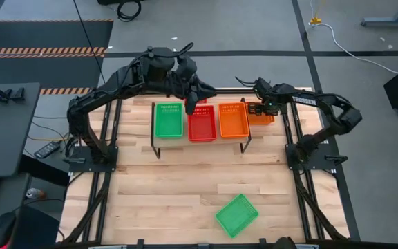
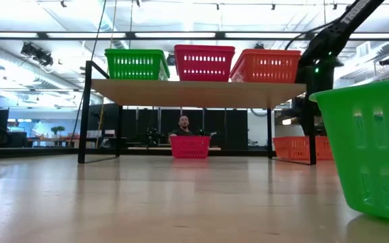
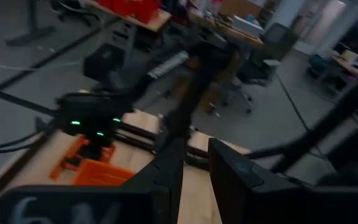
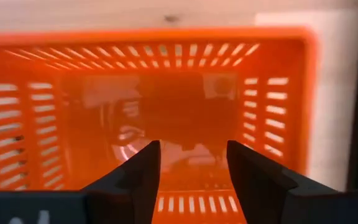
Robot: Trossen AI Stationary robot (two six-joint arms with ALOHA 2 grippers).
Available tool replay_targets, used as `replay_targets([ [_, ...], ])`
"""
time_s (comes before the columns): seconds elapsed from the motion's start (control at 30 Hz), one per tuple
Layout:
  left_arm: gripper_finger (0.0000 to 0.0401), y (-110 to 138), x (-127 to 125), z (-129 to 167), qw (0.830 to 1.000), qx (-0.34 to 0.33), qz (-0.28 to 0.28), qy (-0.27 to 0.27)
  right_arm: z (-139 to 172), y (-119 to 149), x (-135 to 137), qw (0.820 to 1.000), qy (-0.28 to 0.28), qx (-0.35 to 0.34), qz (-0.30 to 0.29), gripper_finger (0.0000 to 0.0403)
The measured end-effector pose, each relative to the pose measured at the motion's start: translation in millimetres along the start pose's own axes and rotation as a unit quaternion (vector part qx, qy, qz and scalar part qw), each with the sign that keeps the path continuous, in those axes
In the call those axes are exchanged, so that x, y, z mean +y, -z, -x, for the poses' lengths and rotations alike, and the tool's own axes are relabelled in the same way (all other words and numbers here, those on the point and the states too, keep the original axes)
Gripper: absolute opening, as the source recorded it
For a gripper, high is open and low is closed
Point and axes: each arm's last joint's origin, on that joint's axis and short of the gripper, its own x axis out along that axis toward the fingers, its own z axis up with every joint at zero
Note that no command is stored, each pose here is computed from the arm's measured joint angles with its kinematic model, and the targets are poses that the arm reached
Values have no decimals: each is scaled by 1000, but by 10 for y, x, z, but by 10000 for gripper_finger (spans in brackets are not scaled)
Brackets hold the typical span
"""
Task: Stack baskets on shelf by color
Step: Stack the orange bin on top of the other stacked orange bin on the shelf
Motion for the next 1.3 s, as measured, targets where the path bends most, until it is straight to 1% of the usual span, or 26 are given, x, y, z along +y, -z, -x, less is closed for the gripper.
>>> replay_targets([
  [0.1,81,12,-19,4,1000,7,12,10,-124,14,16,999,11,34,6,172],
  [0.23,75,26,-41,0,1000,13,1,17,-209,25,32,998,20,51,17,128],
  [0.37,73,46,-26,26,999,30,4,23,-200,1,42,999,16,34,24,57],
  [0.43,74,51,-21,35,999,35,9,21,-140,-38,51,1000,-5,9,23,19],
  [0.47,75,58,-18,35,999,38,15,19,-96,-63,63,999,-21,-10,26,10],
  [0.6,73,77,-18,35,998,48,24,17,119,-155,82,993,-63,-94,18,10],
  [0.7,69,82,-15,35,998,49,37,10,298,-256,66,985,-68,-160,11,6],
  [0.83,67,74,-6,35,998,40,56,-7,419,-363,5,980,-62,-187,17,4],
  [0.9,67,76,-7,32,997,39,62,-11,436,-385,-27,982,-61,-178,18,5],
  [1.0,68,83,-33,28,997,39,66,-11,405,-365,-61,987,-86,-130,31,20],
  [1.1,66,85,-38,27,998,40,55,-10,397,-308,-70,987,-120,-78,69,52],
  [1.17,67,85,-35,27,998,40,54,-10,396,-240,-88,987,-128,-38,86,77],
  [1.23,69,85,-34,28,998,41,56,-9,390,-175,-103,987,-119,-8,105,104],
  [1.3,68,84,-37,48,997,44,60,-4,386,-112,-118,985,-104,16,136,131],
])
